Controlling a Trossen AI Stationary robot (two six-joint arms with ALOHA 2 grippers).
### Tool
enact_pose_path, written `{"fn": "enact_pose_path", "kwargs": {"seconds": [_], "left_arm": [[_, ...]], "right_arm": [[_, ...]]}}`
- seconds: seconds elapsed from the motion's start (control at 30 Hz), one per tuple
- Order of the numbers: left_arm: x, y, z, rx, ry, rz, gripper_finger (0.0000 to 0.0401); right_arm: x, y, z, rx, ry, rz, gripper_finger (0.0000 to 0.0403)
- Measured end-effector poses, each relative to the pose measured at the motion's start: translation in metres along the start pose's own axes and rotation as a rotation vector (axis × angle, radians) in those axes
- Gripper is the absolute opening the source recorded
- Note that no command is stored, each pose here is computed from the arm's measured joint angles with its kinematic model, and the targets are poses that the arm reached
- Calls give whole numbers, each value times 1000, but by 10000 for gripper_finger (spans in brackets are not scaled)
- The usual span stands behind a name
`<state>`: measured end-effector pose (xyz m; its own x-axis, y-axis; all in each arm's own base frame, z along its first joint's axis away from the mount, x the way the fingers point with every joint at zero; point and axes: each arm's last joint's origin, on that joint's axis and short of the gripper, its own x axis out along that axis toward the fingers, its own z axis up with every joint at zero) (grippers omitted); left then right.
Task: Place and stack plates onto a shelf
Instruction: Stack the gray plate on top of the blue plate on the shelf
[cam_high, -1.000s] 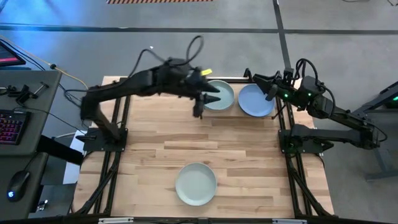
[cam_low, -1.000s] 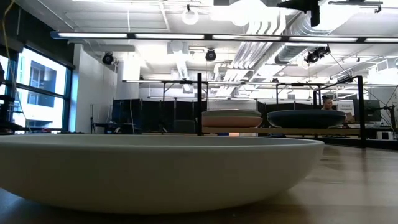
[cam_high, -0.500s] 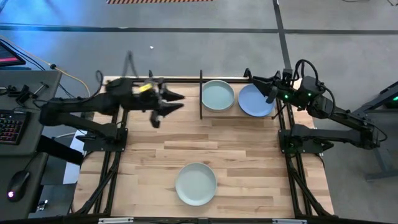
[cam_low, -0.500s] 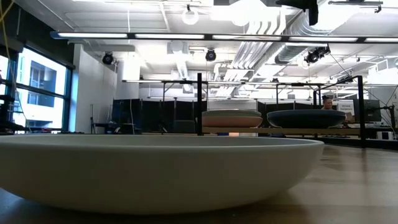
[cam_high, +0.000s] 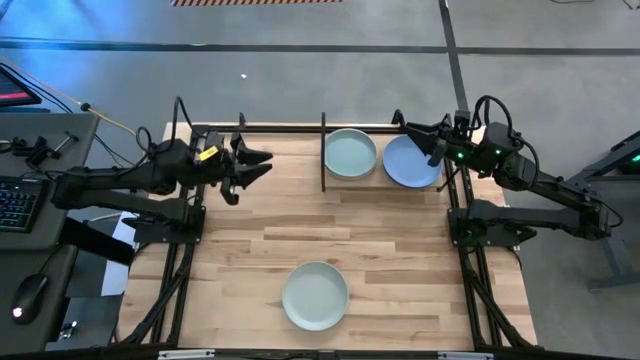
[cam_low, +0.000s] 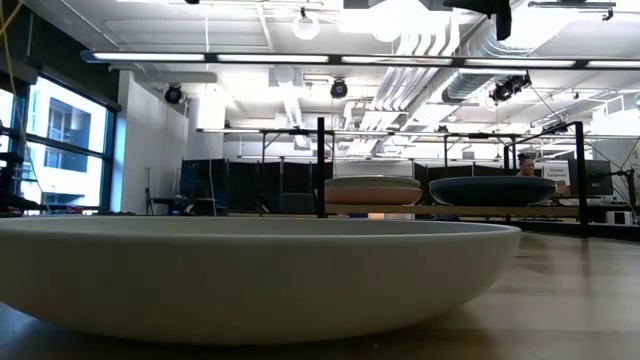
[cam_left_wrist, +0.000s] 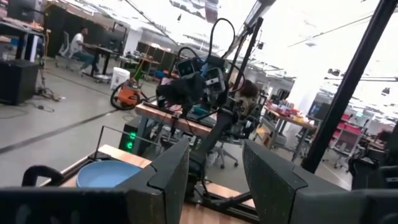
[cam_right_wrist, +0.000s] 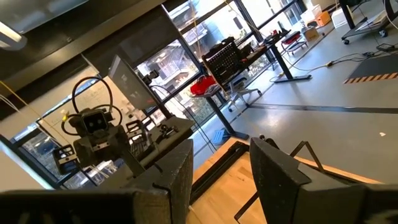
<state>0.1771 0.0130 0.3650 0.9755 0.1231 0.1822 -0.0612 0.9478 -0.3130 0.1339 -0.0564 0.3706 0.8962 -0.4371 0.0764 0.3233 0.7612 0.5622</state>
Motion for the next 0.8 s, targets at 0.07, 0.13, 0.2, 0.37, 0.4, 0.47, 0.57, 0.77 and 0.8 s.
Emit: {"fn": "enact_pose_path", "kwargs": {"seconds": [0.07,0.13,0.2,0.37,0.4,0.47,0.57,0.77,0.8], "left_arm": [[0,0,0,-1,-2,-2,142],[0,0,0,0,-4,-3,142],[0,0,0,0,-4,-3,142],[0,0,0,0,-4,-3,142],[0,0,0,-1,-4,-3,142],[0,0,0,-1,-4,-3,142],[0,0,0,0,-3,-3,142],[0,0,0,-3,0,-2,142],[0,0,0,-9,0,-2,142]], "right_arm": [[0,0,0,0,0,0,140],[0,0,0,0,0,0,140],[0,0,0,0,0,1,140],[0,0,0,36,8,9,140],[1,0,-1,58,12,14,140],[5,1,-2,115,33,40,140],[19,9,-14,191,132,131,140],[54,37,-78,253,457,202,140],[59,42,-93,256,518,200,140]]}}
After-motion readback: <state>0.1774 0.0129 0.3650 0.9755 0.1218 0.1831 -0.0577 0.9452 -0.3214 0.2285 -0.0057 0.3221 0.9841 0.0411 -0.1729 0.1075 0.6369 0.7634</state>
